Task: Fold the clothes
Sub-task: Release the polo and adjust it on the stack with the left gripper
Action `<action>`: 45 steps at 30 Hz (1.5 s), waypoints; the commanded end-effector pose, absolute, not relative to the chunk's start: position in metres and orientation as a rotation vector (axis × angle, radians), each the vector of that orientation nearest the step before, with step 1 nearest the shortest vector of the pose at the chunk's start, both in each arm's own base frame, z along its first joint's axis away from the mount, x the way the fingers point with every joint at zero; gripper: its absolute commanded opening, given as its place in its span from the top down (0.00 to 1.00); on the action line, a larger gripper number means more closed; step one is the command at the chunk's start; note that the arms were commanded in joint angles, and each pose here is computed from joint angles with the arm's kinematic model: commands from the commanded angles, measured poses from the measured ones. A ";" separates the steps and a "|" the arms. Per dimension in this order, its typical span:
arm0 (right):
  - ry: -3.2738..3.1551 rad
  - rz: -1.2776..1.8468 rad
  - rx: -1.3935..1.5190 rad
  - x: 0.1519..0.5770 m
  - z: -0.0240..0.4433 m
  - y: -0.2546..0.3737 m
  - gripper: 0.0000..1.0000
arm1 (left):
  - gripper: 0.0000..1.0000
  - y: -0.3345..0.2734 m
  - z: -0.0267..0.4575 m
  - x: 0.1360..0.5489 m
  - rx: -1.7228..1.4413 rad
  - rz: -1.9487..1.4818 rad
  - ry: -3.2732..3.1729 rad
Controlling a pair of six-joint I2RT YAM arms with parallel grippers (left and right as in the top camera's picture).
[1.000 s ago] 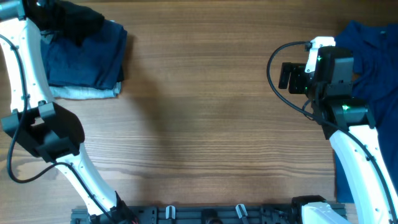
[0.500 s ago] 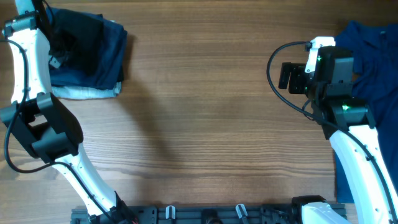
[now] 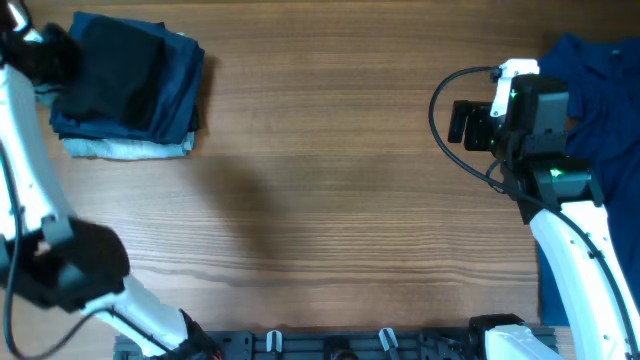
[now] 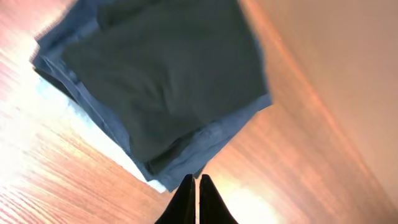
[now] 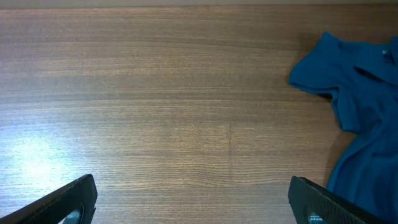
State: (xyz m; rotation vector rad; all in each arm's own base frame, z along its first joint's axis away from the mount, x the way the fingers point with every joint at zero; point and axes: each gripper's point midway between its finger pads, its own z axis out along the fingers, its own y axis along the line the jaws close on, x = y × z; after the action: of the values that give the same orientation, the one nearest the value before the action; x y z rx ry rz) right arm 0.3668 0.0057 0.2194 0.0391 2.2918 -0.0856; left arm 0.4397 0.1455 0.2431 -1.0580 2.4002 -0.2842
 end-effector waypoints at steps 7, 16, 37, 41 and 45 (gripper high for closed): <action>2.299 -0.106 0.048 0.368 0.216 0.003 0.00 | 0.96 0.126 0.037 0.439 -1.127 -0.457 2.882; 2.300 -0.106 0.047 0.367 0.216 0.003 0.01 | 0.96 0.102 0.189 0.490 -0.744 -0.733 2.461; 2.300 -0.106 0.048 0.367 0.216 0.003 0.00 | 0.86 0.145 0.154 0.597 -0.619 -0.685 2.141; 2.300 -0.106 0.048 0.367 0.216 0.003 0.01 | 0.84 0.112 0.243 0.580 -0.545 -0.757 2.063; 2.300 -0.106 0.048 0.367 0.216 0.003 0.00 | 0.78 0.059 0.275 0.560 -0.511 -0.728 2.118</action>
State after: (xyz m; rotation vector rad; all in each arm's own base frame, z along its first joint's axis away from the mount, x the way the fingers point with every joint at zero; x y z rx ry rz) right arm 0.3668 0.0057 0.2194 0.0389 2.2918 -0.0852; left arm 0.5683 0.1003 0.2436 -0.5665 2.1179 -0.7303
